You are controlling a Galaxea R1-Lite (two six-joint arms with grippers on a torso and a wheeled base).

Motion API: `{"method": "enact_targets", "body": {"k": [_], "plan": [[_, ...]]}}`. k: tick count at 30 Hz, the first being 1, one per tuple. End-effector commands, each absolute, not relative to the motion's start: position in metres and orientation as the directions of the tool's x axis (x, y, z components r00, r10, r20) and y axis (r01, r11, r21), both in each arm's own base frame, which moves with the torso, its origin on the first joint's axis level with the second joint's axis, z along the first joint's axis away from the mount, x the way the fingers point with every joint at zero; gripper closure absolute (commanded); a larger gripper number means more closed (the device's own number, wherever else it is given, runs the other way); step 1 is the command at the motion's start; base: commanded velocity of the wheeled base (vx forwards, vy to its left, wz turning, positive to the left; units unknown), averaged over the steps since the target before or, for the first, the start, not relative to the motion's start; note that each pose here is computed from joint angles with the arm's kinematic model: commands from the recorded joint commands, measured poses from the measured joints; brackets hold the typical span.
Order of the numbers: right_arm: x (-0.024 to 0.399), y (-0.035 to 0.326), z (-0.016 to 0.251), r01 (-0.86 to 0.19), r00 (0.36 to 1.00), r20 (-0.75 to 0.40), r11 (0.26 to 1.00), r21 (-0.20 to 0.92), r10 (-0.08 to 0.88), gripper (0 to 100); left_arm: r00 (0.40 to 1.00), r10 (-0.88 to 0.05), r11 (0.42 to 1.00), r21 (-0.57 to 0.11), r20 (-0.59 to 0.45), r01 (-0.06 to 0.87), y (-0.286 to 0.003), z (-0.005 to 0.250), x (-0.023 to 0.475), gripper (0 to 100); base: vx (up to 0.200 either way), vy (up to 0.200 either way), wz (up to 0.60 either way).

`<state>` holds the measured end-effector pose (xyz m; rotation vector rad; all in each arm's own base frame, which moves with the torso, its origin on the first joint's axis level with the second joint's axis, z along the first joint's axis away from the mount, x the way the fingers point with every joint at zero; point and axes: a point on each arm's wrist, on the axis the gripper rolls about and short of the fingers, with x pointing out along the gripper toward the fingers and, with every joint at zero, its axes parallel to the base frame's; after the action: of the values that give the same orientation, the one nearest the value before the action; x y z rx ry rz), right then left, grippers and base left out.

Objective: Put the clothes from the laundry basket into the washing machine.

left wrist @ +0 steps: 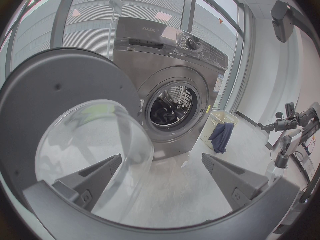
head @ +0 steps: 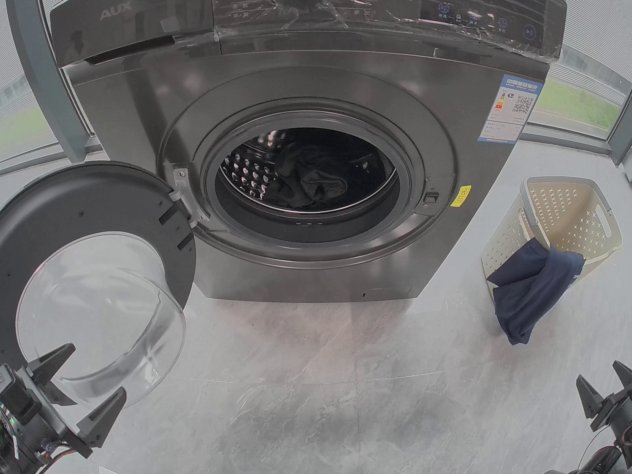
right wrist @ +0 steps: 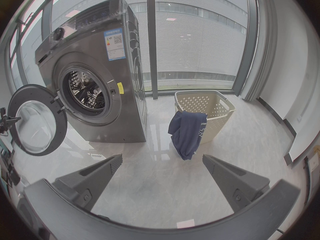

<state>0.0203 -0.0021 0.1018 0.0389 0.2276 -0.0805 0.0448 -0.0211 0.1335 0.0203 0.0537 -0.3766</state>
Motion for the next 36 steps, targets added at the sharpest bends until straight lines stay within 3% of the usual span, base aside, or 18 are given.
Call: {"method": "enact_targets", "body": {"k": [1,8,11,12,18,20,23,27,36], "plan": [[-0.018,-0.006,0.084,0.112,0.991,-0.080,0.994,0.009,-0.110,0,0.953,-0.297,0.955,-0.006,0.052,0.298,0.000,0.114,0.004,0,0.000,0.000,0.00],[-0.025,-0.003,0.082,0.103,0.994,-0.029,0.994,0.023,-0.103,0,0.976,-0.213,0.977,-0.011,0.044,0.214,0.004,0.095,-0.012,0,-0.057,0.000,0.00],[-0.026,-0.002,0.081,0.087,0.996,-0.006,0.995,0.039,-0.087,0,0.989,-0.148,0.989,-0.007,-0.017,0.148,0.004,0.085,-0.015,0,0.000,0.000,0.00],[-0.026,-0.002,0.081,0.089,0.996,-0.008,0.994,0.061,-0.089,0,0.994,-0.104,0.994,-0.037,-0.038,0.103,0.003,0.083,-0.015,0,0.000,0.000,0.00],[-0.026,-0.002,0.080,0.089,0.996,-0.009,0.993,0.073,-0.089,0,0.999,0.049,0.999,-0.019,-0.014,-0.049,0.001,0.078,-0.021,0,0.000,0.000,0.00],[-0.025,-0.002,0.079,0.079,0.997,-0.011,0.995,0.060,-0.078,0,0.999,0.051,0.999,-0.009,-0.003,-0.051,0.001,0.075,-0.023,0,0.000,0.000,0.00],[-0.024,0.001,0.075,-0.046,0.999,-0.025,0.999,-0.011,0.046,0,1.000,0.031,1.000,-0.003,-0.008,-0.031,0.001,0.076,-0.022,0,0.000,0.000,0.00],[-0.024,-0.001,0.076,0.024,0.999,-0.032,1.000,0.019,-0.023,0,0.999,0.032,0.999,-0.009,-0.008,-0.032,0.001,0.076,-0.022,0,0.000,0.000,0.00],[-0.024,0.000,0.076,0.005,1.000,-0.020,1.000,0.009,-0.005,0,0.999,0.032,0.999,-0.024,-0.008,-0.032,0.001,0.076,-0.022,0,0.000,-0.133,0.00]]}}
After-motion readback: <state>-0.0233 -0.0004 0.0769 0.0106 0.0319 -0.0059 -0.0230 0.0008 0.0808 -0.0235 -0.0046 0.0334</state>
